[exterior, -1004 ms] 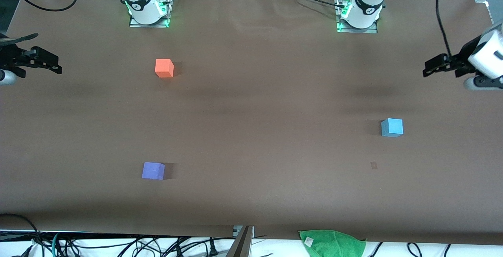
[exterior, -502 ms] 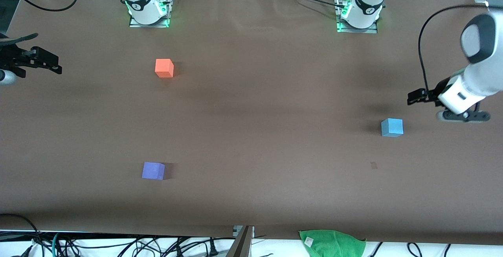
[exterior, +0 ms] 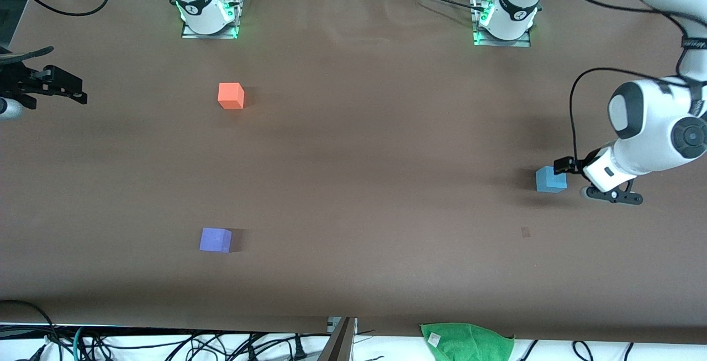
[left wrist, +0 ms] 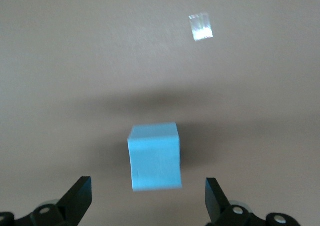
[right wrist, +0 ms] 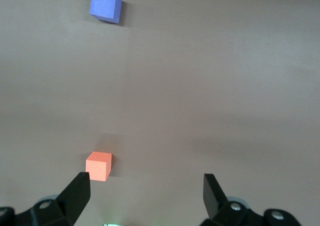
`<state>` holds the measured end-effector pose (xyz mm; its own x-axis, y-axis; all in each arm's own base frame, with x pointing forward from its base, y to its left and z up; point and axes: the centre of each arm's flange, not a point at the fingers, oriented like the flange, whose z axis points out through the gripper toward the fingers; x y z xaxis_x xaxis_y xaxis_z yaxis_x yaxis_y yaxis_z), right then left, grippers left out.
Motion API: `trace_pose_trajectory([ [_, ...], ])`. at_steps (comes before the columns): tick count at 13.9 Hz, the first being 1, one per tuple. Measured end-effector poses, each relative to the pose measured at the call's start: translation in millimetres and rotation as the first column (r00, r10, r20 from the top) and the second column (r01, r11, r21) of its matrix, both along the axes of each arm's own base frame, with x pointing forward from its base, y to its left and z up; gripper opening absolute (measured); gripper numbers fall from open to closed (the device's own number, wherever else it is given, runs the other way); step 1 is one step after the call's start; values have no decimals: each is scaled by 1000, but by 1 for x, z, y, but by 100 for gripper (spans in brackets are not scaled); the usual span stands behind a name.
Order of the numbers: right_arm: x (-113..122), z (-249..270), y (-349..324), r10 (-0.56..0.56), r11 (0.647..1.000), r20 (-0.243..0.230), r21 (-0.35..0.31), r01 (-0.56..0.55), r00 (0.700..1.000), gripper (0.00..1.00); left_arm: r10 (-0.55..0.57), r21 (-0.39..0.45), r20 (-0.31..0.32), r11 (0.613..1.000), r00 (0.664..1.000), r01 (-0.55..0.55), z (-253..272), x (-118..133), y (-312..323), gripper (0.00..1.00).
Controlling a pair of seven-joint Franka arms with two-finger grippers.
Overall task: Place blue block between orange and purple blocks
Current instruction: 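Reach the left gripper down over the light blue cube, then close the left gripper on the light blue cube and lift it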
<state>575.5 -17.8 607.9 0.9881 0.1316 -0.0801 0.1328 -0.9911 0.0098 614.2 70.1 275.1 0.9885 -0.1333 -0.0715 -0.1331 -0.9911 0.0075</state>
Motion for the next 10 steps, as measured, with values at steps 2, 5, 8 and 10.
trace_pose_trajectory([
  [2,0,0,0,0,1000,0,0,0,1000,100,3,2,3,1000,1000,-3,-27,-6,4,100],
  [5,0,0,0,0,1000,0,0,0,1000,100,3,3,7,1000,1000,-3,-42,-11,5,100],
  [8,0,0,0,0,1000,0,0,0,1000,100,8,5,17,1000,1000,-8,-55,-19,5,100],
  [10,0,0,0,0,1000,0,0,0,1000,100,8,5,19,1000,1000,-8,-65,-23,4,100],
])
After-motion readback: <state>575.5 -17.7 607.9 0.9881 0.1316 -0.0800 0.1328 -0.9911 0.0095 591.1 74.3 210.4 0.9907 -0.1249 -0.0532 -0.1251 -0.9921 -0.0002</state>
